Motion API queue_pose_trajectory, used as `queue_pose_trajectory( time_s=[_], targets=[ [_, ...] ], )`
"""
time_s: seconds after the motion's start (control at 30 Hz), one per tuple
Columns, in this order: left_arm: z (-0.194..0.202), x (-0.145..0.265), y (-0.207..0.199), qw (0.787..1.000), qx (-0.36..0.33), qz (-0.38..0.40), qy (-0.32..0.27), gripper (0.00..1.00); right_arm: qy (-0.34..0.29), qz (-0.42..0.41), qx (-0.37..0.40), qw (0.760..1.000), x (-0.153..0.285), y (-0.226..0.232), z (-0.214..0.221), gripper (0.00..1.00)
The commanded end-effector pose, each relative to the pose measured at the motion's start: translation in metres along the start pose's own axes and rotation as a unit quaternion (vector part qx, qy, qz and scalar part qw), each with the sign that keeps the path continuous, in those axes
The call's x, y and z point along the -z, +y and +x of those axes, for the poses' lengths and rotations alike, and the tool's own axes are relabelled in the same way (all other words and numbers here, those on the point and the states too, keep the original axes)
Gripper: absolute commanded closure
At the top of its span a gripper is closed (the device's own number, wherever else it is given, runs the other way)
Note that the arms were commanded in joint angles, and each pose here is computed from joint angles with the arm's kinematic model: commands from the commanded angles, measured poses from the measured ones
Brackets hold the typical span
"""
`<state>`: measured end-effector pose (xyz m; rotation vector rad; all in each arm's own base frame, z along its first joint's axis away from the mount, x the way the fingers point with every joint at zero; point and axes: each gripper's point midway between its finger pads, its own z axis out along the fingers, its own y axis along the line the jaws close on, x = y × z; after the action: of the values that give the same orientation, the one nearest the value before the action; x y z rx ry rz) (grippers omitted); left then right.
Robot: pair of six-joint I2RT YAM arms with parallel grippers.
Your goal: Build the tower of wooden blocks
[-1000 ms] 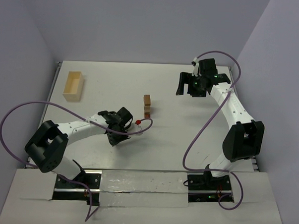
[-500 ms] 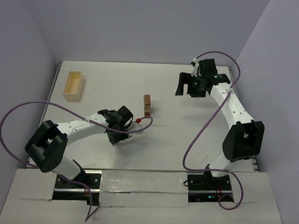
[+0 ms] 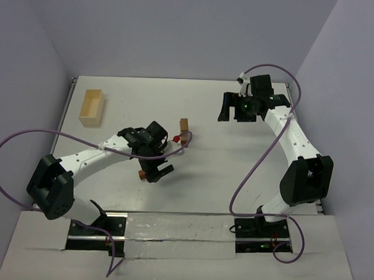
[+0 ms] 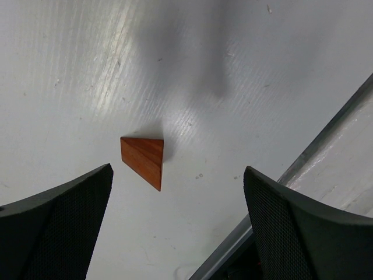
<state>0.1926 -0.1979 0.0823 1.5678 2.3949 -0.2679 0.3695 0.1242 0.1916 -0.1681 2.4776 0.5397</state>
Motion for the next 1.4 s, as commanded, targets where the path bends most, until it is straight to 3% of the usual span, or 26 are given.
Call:
queue_pose_trajectory(
  time_s=[0.0, 0.1, 0.17, 0.4, 0.97, 1.23, 1.37],
  targets=[
    [0.009, 0.016, 0.007, 0.999, 0.014, -0.033, 0.003, 0.05, -0.019, -0.013, 0.017, 1.0, 0.011, 0.007, -0.006, 0.0],
    [0.034, 0.008, 0.012, 0.998, 0.018, -0.046, 0.036, 0.21, -0.018, -0.017, 0.015, 1.0, 0.01, 0.008, -0.006, 0.0],
    [0.046, 0.001, 0.013, 0.997, 0.019, -0.044, 0.052, 0.26, -0.016, -0.018, 0.014, 1.0, 0.009, 0.009, -0.005, 0.0],
    [0.057, -0.02, 0.019, 0.997, 0.018, -0.047, 0.067, 0.22, -0.011, -0.018, 0.012, 1.0, 0.006, 0.009, -0.008, 0.0],
    [0.039, -0.034, 0.036, 0.997, 0.013, -0.071, 0.042, 0.48, -0.007, -0.019, 0.013, 1.0, 0.003, 0.008, -0.005, 0.0],
    [0.039, -0.032, 0.037, 0.996, 0.021, -0.074, 0.042, 1.0, -0.015, -0.017, 0.025, 0.999, 0.009, 0.007, -0.002, 0.0],
    [0.024, -0.017, 0.032, 0.997, 0.038, -0.061, 0.015, 1.0, -0.04, -0.024, 0.053, 0.997, 0.024, 0.013, -0.005, 0.0]
  ],
)
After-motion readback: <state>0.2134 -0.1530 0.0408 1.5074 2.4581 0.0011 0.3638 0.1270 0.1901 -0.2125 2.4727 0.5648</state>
